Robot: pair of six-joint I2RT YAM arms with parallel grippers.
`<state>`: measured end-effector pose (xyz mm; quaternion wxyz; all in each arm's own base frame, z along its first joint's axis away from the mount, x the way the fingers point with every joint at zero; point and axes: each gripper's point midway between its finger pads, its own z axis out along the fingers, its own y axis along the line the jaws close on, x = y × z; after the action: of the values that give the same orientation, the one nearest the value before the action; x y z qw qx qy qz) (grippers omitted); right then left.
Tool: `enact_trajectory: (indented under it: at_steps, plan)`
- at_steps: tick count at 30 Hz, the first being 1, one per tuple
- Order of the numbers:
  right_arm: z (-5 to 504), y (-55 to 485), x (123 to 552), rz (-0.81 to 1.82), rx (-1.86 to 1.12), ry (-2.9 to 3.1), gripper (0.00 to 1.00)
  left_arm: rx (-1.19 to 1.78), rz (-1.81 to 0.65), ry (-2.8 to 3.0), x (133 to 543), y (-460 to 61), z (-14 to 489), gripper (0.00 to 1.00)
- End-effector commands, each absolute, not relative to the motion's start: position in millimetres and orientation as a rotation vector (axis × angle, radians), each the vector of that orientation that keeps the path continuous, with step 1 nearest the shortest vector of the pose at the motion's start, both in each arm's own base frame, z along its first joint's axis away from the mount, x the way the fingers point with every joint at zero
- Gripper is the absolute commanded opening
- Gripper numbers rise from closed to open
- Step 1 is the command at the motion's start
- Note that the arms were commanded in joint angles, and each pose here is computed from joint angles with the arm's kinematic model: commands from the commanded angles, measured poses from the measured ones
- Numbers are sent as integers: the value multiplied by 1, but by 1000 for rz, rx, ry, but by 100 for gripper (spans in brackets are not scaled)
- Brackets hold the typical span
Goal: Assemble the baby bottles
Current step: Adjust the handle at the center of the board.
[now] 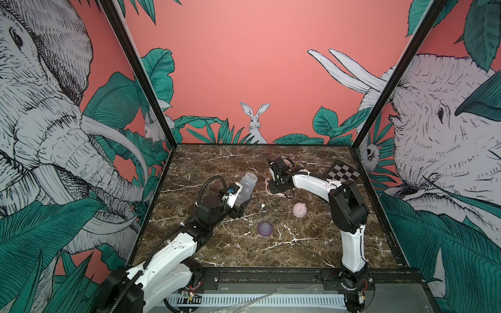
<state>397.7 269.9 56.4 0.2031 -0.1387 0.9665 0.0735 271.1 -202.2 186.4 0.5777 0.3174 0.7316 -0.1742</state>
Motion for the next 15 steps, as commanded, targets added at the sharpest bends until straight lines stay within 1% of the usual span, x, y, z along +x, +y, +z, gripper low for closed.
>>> enact_trajectory:
  at_steps: [1,4,6,10,15]
  plan:
    - [59,264,401,208,-196,2690,48,728,-430,1681,271,-205,192,70]
    - [66,272,400,227,-341,2684,60,729,-434,1682,271,-205,191,70]
    - [76,274,394,231,-500,2661,65,732,-435,1685,271,-206,190,70]
    - [91,263,376,176,-783,2585,66,730,-432,1680,271,-205,191,70]
    - [86,245,359,50,-1072,2501,66,735,-420,1678,272,-205,191,70]
